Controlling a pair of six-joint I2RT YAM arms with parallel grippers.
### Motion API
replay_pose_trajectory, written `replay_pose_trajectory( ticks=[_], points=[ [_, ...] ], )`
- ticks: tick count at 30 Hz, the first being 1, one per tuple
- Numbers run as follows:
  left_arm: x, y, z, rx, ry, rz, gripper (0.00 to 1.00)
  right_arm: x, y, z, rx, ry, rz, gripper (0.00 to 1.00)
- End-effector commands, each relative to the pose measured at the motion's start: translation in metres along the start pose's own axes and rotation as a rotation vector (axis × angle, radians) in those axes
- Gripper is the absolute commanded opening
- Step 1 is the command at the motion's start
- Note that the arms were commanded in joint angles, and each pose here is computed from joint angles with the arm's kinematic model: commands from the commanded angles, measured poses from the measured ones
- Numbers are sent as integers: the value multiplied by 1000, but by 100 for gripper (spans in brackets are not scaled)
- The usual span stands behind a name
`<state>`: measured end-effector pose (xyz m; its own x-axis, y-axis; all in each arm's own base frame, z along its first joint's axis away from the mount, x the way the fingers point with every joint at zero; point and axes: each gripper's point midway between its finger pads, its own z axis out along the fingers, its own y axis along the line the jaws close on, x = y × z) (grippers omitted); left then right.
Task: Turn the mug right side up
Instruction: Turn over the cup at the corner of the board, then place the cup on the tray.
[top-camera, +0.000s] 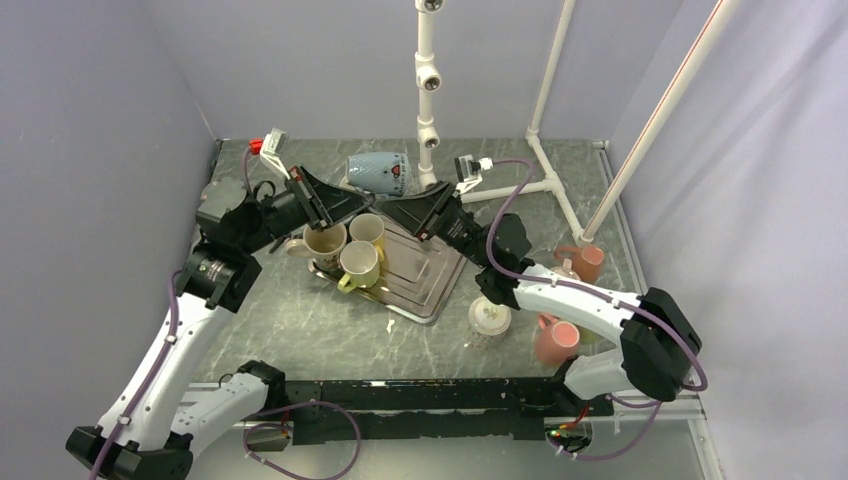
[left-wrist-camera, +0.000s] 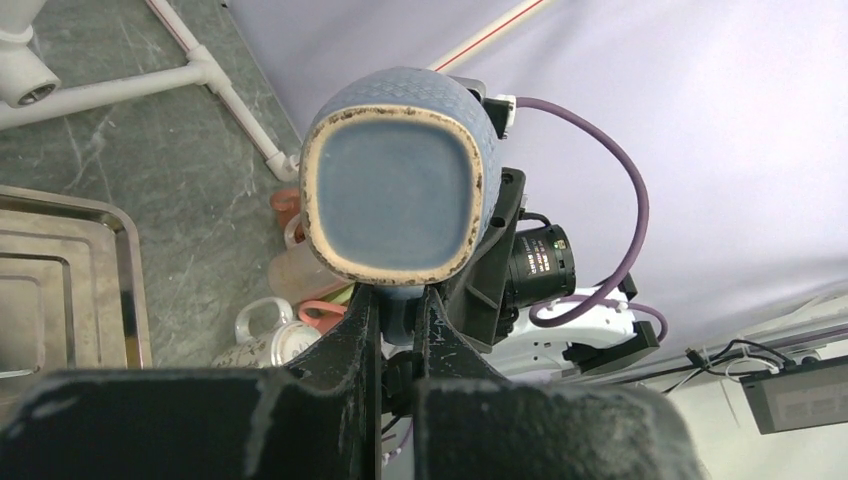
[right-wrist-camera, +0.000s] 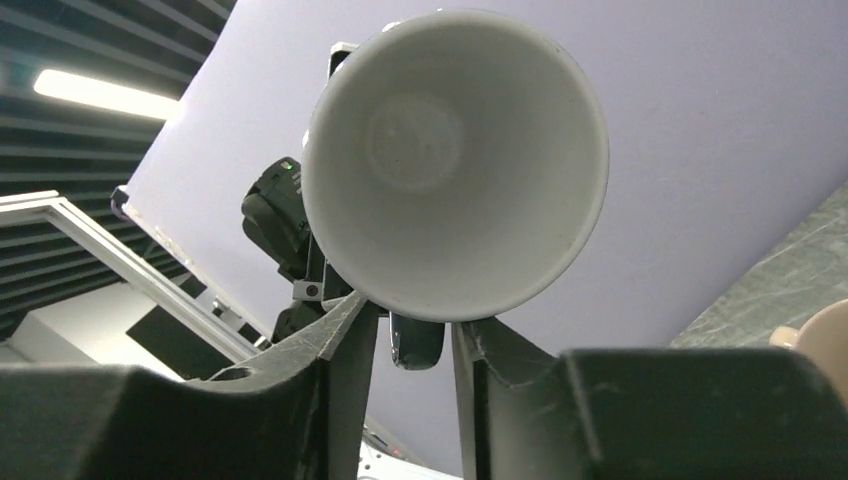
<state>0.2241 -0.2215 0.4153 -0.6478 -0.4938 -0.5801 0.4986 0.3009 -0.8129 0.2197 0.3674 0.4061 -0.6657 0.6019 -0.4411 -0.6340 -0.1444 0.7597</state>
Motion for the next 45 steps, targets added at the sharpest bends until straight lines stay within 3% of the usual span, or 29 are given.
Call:
replay_pose_trajectory(
  ticks=[1,4,7,9,12,14,18,24,29,38,45],
  points=[
    [0,-23,-8,95,-3,60,3,-21,46,10,-141,-51,-42,30],
    [3,-25,-10,120,3,87,3,-22,48,11,-141,-47,-77,0],
    [3,-22,-13,92,-5,127,3,-24,47,11,-121,-48,-142,0],
    [3,-15,-16,46,-6,155,26,-28,43,9,-89,-62,-192,0],
    [-1,1,-22,-63,-38,190,79,-34,33,6,-16,-83,-274,0],
    [-5,13,-27,-133,-62,212,93,-43,27,2,37,-106,-327,0],
    [-10,43,-37,-298,-79,275,94,-58,2,-6,195,-99,-463,0],
    [-14,91,-56,-524,-90,383,94,-60,-53,-28,498,153,-768,0],
    [-23,117,-70,-649,-130,460,94,-62,-97,-60,721,311,-893,0],
    [-31,148,-83,-778,-174,544,93,-49,-162,-85,908,526,-919,0],
    [-27,174,-79,-870,-95,538,94,-46,-208,-79,962,605,-845,0]
  ],
)
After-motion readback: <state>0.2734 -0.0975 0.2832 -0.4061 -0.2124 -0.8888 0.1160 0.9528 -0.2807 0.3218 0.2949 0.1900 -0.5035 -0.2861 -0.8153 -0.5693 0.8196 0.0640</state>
